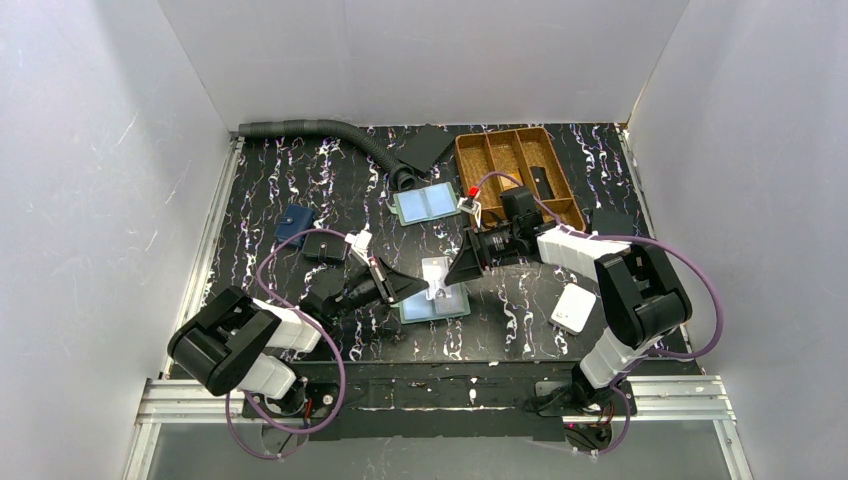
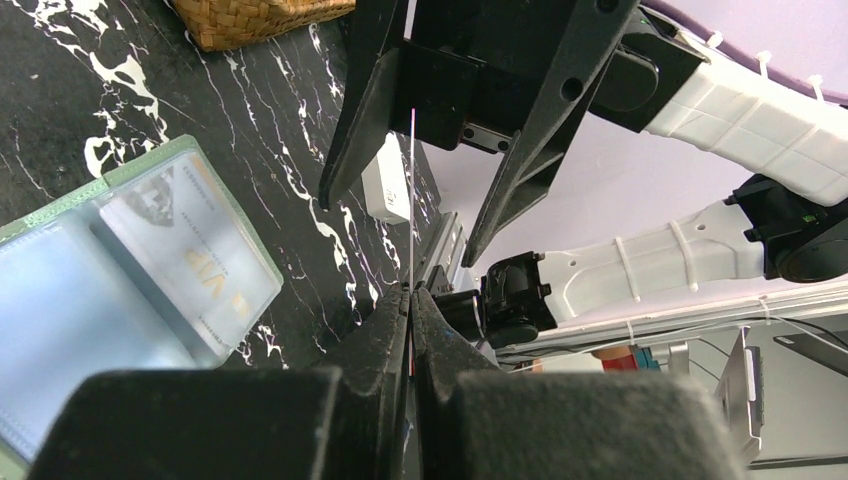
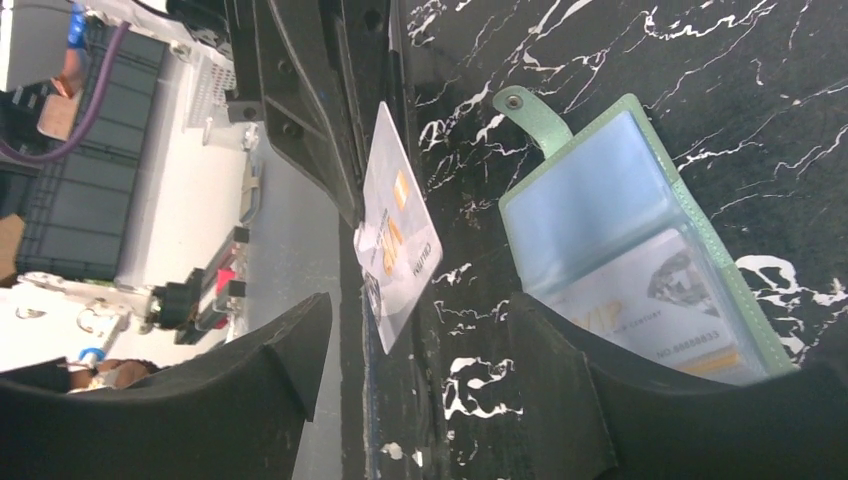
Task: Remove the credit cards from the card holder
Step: Place the credit card in the storage box.
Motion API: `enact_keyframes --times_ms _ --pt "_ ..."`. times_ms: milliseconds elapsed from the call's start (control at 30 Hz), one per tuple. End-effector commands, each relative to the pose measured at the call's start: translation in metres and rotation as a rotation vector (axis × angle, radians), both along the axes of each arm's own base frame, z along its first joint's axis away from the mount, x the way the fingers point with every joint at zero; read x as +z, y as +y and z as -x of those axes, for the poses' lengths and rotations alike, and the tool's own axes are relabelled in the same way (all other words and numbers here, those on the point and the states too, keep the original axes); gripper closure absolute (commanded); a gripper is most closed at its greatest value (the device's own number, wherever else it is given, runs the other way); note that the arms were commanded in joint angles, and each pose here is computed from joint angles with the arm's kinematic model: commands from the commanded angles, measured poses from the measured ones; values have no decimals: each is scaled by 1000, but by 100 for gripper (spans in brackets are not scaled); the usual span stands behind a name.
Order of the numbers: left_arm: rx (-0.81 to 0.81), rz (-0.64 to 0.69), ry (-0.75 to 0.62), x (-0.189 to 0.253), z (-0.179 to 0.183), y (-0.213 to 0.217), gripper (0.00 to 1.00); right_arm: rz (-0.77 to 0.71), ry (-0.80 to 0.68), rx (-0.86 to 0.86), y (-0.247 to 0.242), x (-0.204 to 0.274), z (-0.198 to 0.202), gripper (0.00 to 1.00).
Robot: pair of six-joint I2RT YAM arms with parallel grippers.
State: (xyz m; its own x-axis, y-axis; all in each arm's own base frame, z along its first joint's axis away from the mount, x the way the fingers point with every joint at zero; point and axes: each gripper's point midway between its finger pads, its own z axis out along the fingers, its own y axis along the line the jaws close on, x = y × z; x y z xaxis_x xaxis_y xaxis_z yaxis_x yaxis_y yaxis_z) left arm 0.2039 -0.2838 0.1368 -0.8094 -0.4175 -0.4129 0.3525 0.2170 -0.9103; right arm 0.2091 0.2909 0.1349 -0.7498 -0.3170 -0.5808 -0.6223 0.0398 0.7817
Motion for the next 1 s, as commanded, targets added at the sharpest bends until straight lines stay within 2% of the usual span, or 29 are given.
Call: enact_keyframes --times_ms 0,100,333,433,533,600,767,900,967 --pt "17 19 -74 18 -6 -6 100 -71 10 2 4 18 -3 31" --pt "19 17 -73 18 -6 -7 100 -84 24 6 5 21 -2 43" --pt "26 12 -67 17 -8 -8 100 -101 36 35 5 23 1 84" --pt "30 5 -58 15 -8 -8 100 -107 40 47 5 23 1 98" --pt "31 -15 -24 8 -8 -8 100 -103 30 56 4 22 2 99" --pt "30 -30 3 3 -8 -7 87 -96 13 68 3 20 2 99" --pt "37 -83 37 -5 -6 -1 66 -60 -43 57 -3 17 -3 99" --pt "58 -97 4 -1 -5 8 53 14 -178 62 -14 12 -11 99" --pt "70 -99 -22 2 -4 14 40 61 -231 67 -21 8 -13 99"
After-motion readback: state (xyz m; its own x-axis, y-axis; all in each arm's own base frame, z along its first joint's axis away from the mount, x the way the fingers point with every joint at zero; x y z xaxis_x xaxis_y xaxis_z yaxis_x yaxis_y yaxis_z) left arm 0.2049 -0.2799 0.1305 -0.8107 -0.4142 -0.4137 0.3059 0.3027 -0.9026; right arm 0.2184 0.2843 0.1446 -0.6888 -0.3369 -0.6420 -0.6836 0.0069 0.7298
